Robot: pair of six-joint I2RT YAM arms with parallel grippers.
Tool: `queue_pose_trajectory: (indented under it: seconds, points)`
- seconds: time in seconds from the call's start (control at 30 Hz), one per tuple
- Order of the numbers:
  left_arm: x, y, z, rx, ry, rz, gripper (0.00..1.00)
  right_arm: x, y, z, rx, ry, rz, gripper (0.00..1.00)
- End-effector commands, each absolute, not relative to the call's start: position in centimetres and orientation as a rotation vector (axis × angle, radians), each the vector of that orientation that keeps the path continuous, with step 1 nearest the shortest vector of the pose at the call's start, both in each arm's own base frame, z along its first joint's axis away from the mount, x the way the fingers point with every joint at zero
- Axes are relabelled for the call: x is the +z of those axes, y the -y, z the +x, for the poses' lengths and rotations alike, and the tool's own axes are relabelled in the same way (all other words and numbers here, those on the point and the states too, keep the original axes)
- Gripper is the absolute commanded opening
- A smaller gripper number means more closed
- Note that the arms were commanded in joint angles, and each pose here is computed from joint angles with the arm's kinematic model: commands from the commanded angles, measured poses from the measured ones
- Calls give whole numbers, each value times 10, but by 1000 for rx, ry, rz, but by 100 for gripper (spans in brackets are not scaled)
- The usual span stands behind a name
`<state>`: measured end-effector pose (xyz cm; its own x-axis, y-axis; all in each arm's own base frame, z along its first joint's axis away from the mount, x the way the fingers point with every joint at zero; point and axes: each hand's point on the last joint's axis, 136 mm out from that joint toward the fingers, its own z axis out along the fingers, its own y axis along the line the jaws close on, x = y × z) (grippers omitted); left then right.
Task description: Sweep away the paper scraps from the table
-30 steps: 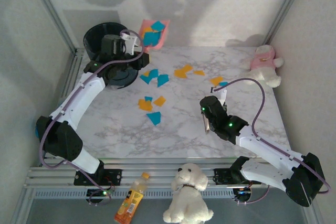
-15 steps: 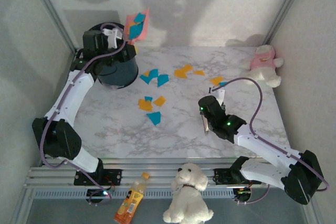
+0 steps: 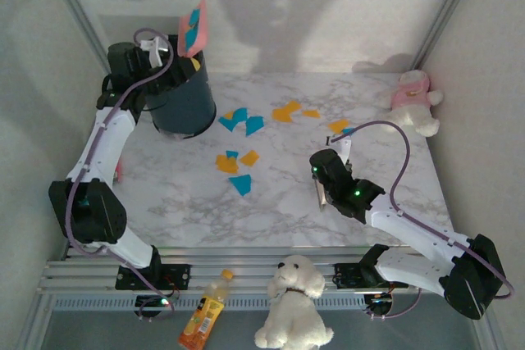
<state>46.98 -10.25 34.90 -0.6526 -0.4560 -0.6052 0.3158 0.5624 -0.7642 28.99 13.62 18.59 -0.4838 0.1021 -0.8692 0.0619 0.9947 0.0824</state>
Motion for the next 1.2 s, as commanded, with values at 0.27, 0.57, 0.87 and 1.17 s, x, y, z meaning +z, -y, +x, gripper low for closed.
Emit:
queue_pose_trajectory:
  seconds: [0.27,0.57,0.87,1.17]
  points:
    - [362,87,486,-1307,-1896,-225,0,202,-138,295,76,-2047,148,0]
    - [357,82,498,-1400,-1872,-352,0,200,-137,295,68,-2053,149,0]
    - [358,81,499,-1494,-1813,-454,0,197,-137,294,61,-2059,142,0]
    - [361,77,495,-1586,-1720,-554,0,197,-137,295,60,-2061,145,0]
